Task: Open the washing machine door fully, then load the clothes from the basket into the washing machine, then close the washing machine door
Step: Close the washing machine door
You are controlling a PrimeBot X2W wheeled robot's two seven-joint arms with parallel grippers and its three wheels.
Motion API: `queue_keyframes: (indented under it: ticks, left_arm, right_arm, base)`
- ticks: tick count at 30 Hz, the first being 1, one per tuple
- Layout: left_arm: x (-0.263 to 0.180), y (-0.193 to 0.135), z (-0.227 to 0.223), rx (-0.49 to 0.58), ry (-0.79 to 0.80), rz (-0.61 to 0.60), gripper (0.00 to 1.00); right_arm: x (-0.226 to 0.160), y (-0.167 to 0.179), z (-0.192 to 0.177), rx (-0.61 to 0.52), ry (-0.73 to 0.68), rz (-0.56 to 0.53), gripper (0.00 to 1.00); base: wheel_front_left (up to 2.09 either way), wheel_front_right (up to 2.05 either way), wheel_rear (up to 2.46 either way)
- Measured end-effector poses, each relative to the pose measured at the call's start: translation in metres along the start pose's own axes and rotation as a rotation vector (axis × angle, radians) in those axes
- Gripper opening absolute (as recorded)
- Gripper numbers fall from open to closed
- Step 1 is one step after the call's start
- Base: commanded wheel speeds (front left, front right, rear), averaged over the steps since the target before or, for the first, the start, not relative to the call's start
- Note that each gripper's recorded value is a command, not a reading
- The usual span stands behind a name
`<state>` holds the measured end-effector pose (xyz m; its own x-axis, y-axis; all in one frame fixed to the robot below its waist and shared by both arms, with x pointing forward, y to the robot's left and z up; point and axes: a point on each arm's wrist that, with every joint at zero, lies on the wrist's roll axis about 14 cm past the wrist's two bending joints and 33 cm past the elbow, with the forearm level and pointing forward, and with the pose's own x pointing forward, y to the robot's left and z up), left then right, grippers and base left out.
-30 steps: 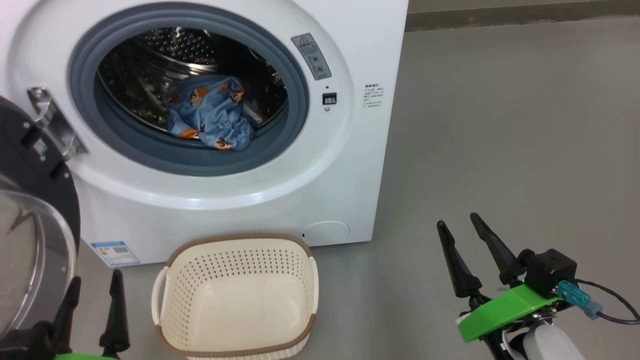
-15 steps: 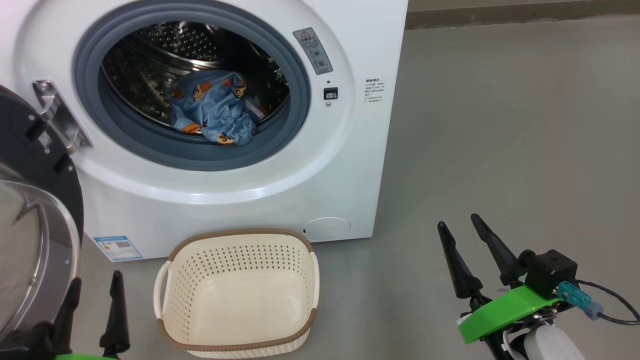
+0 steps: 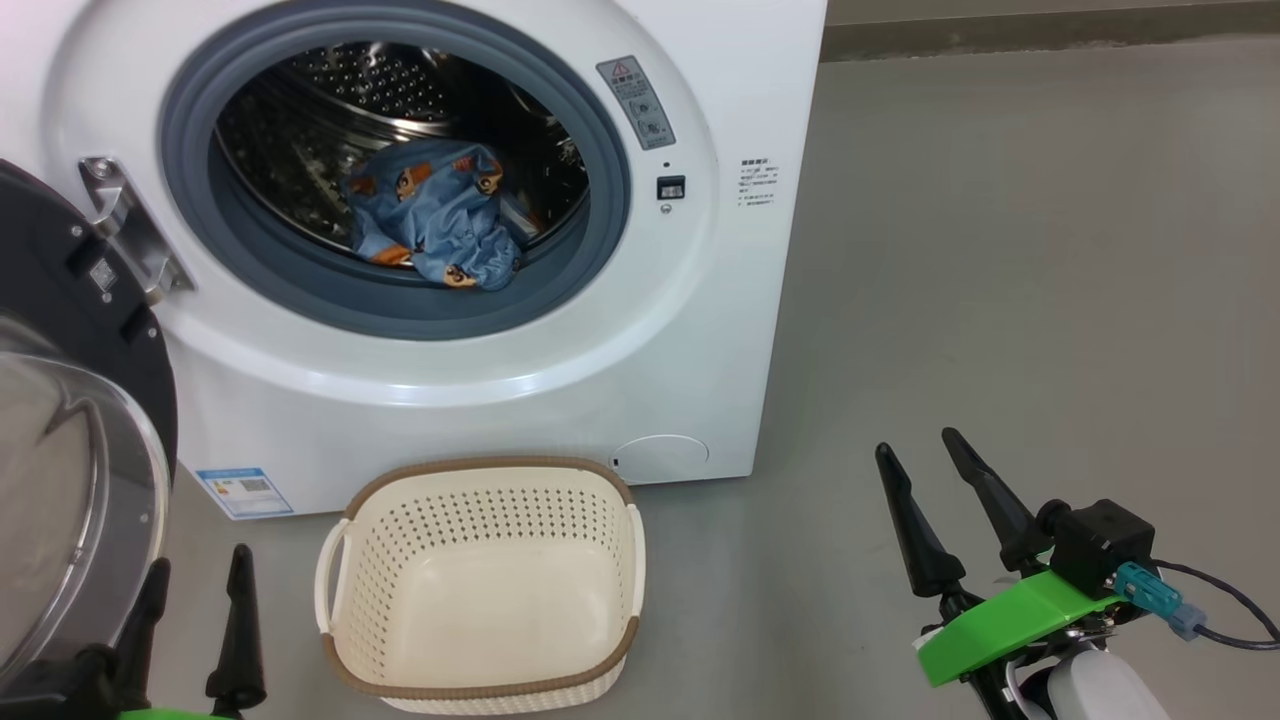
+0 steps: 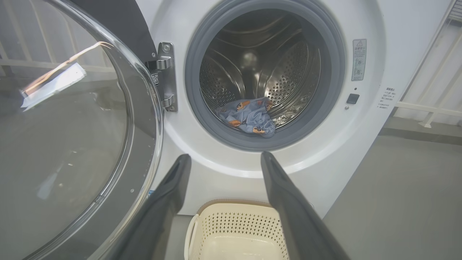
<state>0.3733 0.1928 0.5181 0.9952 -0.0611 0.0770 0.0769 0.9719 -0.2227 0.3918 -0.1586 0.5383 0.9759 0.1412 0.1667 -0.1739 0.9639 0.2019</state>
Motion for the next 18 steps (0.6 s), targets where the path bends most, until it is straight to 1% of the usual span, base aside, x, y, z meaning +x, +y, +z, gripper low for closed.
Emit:
queue_keyframes:
  ticks: [8,18]
  left_arm:
    - [-0.008,0.011,0.000,0.005,0.001,0.036,1.00]
    - [-0.030,0.042,0.006,0.022,-0.011,0.157,1.00]
  right_arm:
    - [0.006,0.010,-0.003,0.008,0.004,0.027,1.00]
    - [0.019,0.038,-0.011,0.032,0.024,0.110,1.00]
  base:
    - [0.00,0.00,0.00]
    - [0.00,0.00,0.00]
